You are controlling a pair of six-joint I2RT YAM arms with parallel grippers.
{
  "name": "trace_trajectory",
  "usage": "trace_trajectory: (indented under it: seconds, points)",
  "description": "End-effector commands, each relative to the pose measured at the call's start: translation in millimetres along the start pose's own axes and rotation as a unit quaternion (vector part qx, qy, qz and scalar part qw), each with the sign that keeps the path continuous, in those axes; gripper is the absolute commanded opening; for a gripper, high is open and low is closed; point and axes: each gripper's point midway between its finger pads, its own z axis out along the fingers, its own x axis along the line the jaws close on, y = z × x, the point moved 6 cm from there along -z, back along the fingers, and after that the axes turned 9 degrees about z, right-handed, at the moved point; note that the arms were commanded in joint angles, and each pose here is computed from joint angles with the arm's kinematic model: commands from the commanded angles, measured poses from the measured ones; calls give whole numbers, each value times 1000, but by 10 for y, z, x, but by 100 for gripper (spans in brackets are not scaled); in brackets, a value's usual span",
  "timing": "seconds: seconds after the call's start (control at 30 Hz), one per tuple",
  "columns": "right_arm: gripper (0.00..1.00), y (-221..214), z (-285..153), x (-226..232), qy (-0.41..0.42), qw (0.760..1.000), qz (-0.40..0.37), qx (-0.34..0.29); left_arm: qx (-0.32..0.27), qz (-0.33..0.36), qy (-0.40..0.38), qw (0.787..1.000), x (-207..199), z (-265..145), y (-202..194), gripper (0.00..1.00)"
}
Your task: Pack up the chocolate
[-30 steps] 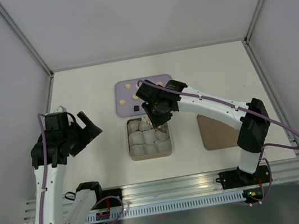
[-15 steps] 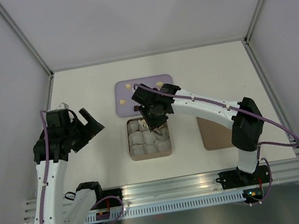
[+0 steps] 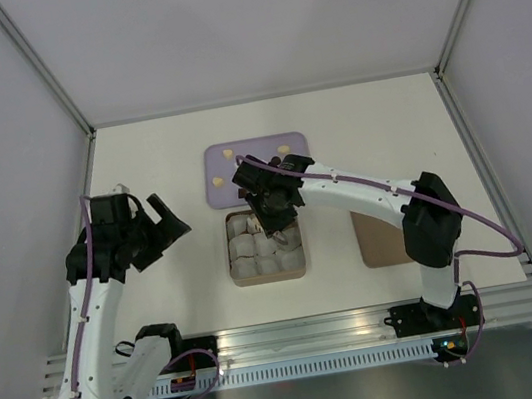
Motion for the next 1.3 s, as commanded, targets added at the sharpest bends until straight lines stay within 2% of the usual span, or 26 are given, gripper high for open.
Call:
trace_trajectory:
  seconds: [0.0, 0.47, 1.27]
  points:
    - [17, 57, 30, 75, 5, 1000, 0, -13, -14, -7, -25, 1000, -93, -11, 59, 100]
    - [17, 138, 147, 73, -14, 1000, 4, -28, 8, -1, -41, 999, -114, 22, -62, 99]
    - [20, 78, 302, 21, -33, 999, 3, -16, 7, -10, -44, 999, -122, 10, -89, 100]
